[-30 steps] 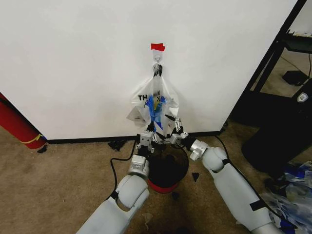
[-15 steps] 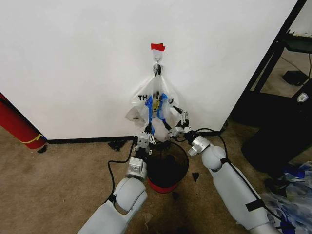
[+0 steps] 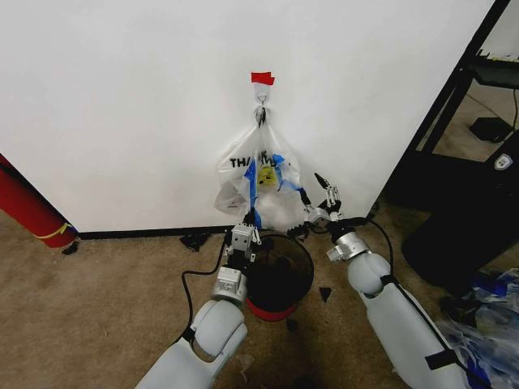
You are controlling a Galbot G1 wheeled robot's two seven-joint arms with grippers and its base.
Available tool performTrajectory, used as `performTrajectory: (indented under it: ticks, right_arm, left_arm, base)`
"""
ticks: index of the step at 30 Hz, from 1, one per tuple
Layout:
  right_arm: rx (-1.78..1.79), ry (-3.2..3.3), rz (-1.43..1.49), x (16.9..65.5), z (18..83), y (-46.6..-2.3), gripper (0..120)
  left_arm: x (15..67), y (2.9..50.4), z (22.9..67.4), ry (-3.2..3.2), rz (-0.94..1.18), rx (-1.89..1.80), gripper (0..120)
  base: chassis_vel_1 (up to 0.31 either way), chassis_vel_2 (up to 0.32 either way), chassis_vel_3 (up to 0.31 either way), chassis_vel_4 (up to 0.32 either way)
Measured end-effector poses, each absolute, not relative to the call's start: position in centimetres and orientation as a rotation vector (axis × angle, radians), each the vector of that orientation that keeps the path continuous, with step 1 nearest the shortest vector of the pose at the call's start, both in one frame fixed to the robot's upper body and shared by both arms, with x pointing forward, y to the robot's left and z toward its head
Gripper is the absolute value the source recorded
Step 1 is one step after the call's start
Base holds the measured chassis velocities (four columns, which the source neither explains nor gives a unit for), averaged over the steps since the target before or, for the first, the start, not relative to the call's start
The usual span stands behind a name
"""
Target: Pick up the garbage bag from the wall and place it over the trash bin.
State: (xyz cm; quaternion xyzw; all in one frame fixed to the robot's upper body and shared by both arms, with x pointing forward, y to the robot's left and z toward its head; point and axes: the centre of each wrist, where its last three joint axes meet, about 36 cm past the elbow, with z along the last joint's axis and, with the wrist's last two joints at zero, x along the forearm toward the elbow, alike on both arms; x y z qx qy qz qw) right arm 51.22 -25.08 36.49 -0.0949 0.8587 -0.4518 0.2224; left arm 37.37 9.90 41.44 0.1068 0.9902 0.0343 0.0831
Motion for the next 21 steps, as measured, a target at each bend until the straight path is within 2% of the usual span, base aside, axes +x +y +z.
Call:
performTrajectory:
  ticks: [5, 7, 12, 15, 16, 21]
  right_arm:
    - [-0.224, 2.431, -1.154, 51.7, 36.0, -24.9, 30]
    - [-0.216, 2.441, -1.124, 51.9, 35.8, -24.6, 38]
    - [-0.213, 2.451, -1.088, 52.0, 35.4, -24.2, 48]
    - [-0.207, 2.449, -1.08, 52.4, 35.5, -24.1, 59]
    - [-0.207, 2.449, -1.08, 52.4, 35.5, -24.1, 59]
    - [-0.18, 2.425, -1.046, 53.5, 36.2, -23.5, 78]
  left_arm:
    - [37.4, 10.1, 41.2, 2.958, 0.11, 0.32, 0]
    - [37.4, 10.2, 41.0, 2.958, 0.115, 0.319, 0]
    - [37.9, 10.4, 40.9, 2.954, 0.122, 0.318, 0]
    - [38.3, 10.4, 40.8, 2.951, 0.125, 0.318, 0]
    - [38.3, 10.4, 40.8, 2.951, 0.125, 0.318, 0]
    - [38.7, 10.4, 40.6, 2.949, 0.126, 0.326, 0]
  base:
    - [0.0, 0.0, 0.0, 0.0]
    - [0.0, 0.0, 0.0, 0.0]
    - [0.0, 0.0, 0.0, 0.0]
    - [0.0, 0.0, 0.0, 0.0]
    - [0.0, 0.0, 0.0, 0.0]
    - [0.0, 0.0, 0.0, 0.0]
